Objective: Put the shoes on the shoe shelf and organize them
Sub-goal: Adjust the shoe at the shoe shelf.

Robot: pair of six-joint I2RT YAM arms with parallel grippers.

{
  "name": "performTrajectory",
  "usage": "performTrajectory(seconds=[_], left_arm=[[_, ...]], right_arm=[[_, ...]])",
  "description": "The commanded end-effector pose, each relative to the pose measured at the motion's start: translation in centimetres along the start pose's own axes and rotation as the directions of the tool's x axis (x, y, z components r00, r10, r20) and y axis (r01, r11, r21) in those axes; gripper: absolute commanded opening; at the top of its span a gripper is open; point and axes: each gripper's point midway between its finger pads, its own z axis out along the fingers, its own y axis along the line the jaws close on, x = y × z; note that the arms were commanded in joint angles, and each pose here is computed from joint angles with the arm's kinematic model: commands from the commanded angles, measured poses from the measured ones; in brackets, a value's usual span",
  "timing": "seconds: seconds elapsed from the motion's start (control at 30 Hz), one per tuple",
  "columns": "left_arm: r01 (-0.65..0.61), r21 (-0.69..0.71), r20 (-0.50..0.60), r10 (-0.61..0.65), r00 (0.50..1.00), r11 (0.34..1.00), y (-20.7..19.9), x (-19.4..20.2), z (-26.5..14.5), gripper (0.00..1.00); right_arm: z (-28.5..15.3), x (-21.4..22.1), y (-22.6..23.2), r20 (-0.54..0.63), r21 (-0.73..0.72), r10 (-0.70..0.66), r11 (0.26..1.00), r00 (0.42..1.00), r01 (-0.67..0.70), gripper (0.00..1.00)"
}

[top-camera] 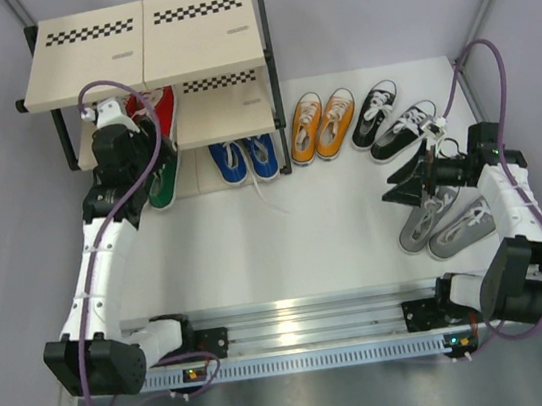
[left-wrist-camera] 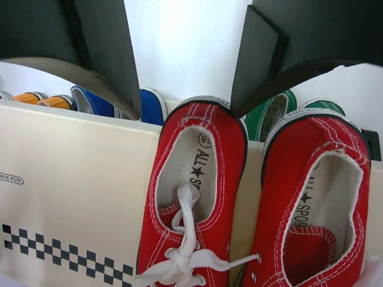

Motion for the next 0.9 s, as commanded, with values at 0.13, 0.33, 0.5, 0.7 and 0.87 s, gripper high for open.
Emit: performTrajectory(seconds=[0.13,0.33,0.5,0.7,0.87], left_arm=[[-0.047,0.071,0.226,0.03,0.974,0.996,-1.6,-6.8,-4.0,0.7],[-0.24,0.114,0.295,0.198,0.935,0.964,-2.1,-7.3,-7.6,0.65],[-0.347,0.291,0.284,0.266,0.921,0.892,-5.1,-5.6,-8.0,0.2],[-0.622,0.272,0.34,0.531,0.776,0.734,-10.9,-3.2,-7.5,0.0],[-0.75,0.14,0.283,0.699,0.656,0.647,-13.1,-1.8,-4.3,0.0]], right_arm=[[-0.7,-2.1,0.6,0.047,-0.015,-0.086,0.996,0.995,0.086,0.98],[-0.7,-2.2,0.7,0.047,-0.015,-0.09,0.996,0.995,0.091,0.98],[-0.7,-2.2,0.6,0.046,-0.013,-0.093,0.996,0.995,0.094,0.98],[-0.8,-2.1,0.6,0.043,-0.008,-0.094,0.995,0.995,0.095,0.98],[-0.8,-2.1,0.4,0.043,-0.006,-0.091,0.996,0.995,0.092,0.98]])
